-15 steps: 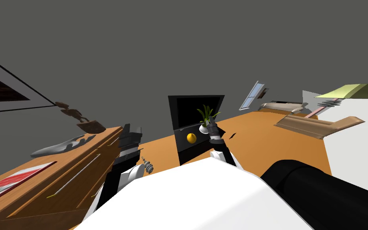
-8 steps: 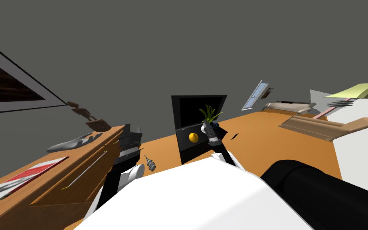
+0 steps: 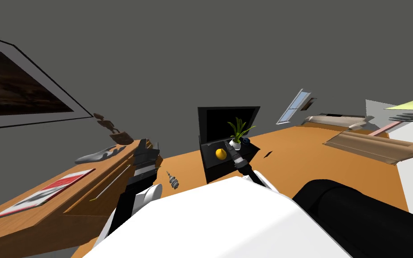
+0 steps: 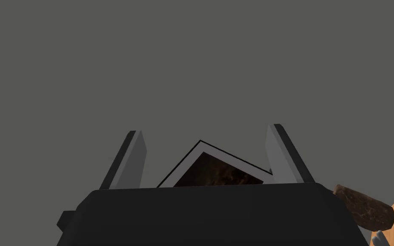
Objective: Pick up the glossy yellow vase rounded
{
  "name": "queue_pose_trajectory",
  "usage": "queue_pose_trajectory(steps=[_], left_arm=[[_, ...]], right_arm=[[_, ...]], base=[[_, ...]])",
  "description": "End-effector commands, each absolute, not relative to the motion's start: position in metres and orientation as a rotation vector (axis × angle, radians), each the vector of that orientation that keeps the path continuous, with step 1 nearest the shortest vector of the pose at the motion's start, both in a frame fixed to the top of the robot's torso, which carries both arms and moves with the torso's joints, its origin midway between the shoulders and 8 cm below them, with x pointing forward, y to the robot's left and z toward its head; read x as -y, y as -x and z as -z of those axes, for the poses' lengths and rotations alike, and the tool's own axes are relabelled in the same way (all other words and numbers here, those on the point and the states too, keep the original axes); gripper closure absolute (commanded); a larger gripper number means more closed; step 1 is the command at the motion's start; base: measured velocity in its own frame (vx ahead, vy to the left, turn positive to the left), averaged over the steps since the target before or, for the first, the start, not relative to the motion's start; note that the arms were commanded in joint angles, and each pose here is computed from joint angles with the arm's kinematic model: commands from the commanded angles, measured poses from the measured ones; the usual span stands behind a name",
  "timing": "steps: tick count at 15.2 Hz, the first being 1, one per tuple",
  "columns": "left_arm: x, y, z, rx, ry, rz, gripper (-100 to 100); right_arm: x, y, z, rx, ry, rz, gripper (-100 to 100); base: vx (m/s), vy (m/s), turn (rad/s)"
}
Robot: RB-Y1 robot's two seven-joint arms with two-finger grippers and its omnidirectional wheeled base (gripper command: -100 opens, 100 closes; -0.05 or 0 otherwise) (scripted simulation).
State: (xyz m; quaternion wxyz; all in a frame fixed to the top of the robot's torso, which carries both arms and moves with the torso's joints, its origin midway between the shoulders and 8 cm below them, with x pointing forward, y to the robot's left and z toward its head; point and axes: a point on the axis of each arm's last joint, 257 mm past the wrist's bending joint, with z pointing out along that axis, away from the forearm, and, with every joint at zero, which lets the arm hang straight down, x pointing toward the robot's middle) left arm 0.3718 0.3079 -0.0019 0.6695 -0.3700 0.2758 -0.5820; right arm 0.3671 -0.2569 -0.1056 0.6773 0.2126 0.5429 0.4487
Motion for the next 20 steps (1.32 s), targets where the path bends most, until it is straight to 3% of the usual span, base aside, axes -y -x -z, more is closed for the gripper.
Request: queue_pose_trajectory(steps=[1,18,20], left_arm=[[-0.308,-0.372,0.002,-0.622,0.834,1.312,0],[-0.308,-0.372,0.002,-0.622,0.834,1.312,0],[-0.308,-0.372,0.002,-0.622,0.834,1.312,0]], right_arm=[[0.252,-0.366,0.125,-1.289,-0.445,-0.988,-100],[0.278,-0.300,0.321,-1.909,-0.149,-0.718,-100],[0.282,-0.299,0.321,-1.923,-0.126,-0.708,-100]], base=[[-0.006,0.097,0.062],[0.020,0.090,0.082],[0.044,0.066,0.061]])
